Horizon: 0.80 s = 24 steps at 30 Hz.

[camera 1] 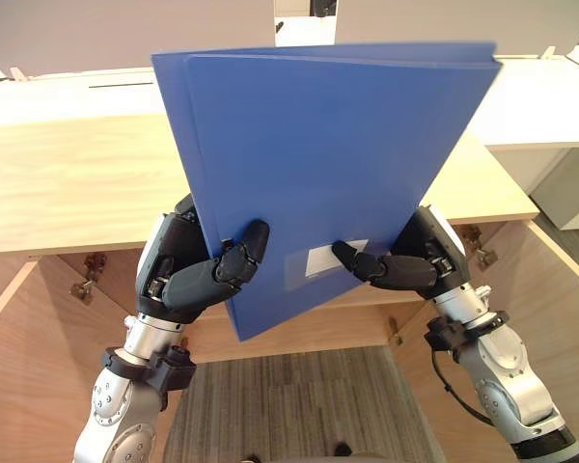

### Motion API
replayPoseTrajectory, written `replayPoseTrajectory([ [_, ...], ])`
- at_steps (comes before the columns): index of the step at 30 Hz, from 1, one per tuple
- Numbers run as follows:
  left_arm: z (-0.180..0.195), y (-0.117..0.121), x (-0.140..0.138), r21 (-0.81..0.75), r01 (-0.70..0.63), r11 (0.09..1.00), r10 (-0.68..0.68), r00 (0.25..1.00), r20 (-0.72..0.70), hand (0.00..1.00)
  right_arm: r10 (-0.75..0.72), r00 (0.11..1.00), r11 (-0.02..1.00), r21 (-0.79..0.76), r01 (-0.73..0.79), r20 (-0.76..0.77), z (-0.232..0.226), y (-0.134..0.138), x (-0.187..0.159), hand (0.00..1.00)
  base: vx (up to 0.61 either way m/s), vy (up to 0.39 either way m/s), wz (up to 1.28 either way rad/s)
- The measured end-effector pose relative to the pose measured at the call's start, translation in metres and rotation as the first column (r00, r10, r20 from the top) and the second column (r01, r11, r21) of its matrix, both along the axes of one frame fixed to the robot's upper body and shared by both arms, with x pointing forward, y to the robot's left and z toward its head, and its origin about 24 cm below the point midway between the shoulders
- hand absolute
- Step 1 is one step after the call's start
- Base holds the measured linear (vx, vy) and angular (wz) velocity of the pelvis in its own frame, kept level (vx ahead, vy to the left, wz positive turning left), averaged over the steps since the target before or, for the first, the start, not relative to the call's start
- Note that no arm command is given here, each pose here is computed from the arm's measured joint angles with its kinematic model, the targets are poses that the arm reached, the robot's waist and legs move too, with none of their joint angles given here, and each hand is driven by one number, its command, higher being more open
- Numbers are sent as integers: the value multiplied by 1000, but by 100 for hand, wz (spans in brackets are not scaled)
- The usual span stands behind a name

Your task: Walk over to the cabinet, pick up the folder, carry it to the office cabinet, place the folder inside the office cabinet, then close the office cabinet door

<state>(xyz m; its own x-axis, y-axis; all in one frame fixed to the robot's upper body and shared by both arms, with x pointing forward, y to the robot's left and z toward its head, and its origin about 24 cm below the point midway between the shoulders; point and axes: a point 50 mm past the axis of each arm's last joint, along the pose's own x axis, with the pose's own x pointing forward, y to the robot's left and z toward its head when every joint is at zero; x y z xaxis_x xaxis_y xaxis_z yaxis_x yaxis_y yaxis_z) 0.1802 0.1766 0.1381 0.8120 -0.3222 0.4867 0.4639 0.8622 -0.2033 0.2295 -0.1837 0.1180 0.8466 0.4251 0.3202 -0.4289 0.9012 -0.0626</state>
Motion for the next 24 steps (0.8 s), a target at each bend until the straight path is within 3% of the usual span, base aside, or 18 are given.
replayPoseTrajectory([
  [2, 0, 3, 1, 18, -57, 998, 57, 998, 27, 0, 0, 1000, 999, 34, 0, -6, -3, 5, 0, 0, -31, -15, 12],
  [3, 0, 2, 0, 23, -93, 995, 92, 995, 45, 100, -1, 1000, 998, 62, 1, -5, -4, 9, 0, 0, -37, -18, 7],
  [11, -8, 1, -2, 93, -485, 870, 477, 874, 94, 100, -66, 997, 967, 250, 54, 43, -1, 44, 0, 0, -32, -17, 10],
  [13, -25, 14, -2, 155, -590, 793, 591, 805, 43, 100, -121, 992, 948, 299, 107, 29, 0, 44, 1, 0, -35, -14, 5],
  [16, -58, 31, -4, 209, -671, 712, 697, 712, -87, 100, -157, 987, 958, 248, 144, 34, -2, 43, 1, 0, -33, -12, 4],
  [19, -90, 37, -7, 268, -678, 684, 729, 649, -219, 100, -184, 982, 971, 164, 174, 47, -4, 43, 2, 0, -18, -6, 2],
  [22, -138, 53, -18, 422, -639, 643, 765, 516, -385, 100, -175, 983, 976, 143, 167, 50, -4, 44, 2, 0, 1, -2, -1],
  [24, -191, 60, -36, 562, -513, 649, 757, 364, -542, 100, -156, 987, 980, 135, 148, 47, -5, 49, 1, 0, 4, -3, -7],
])
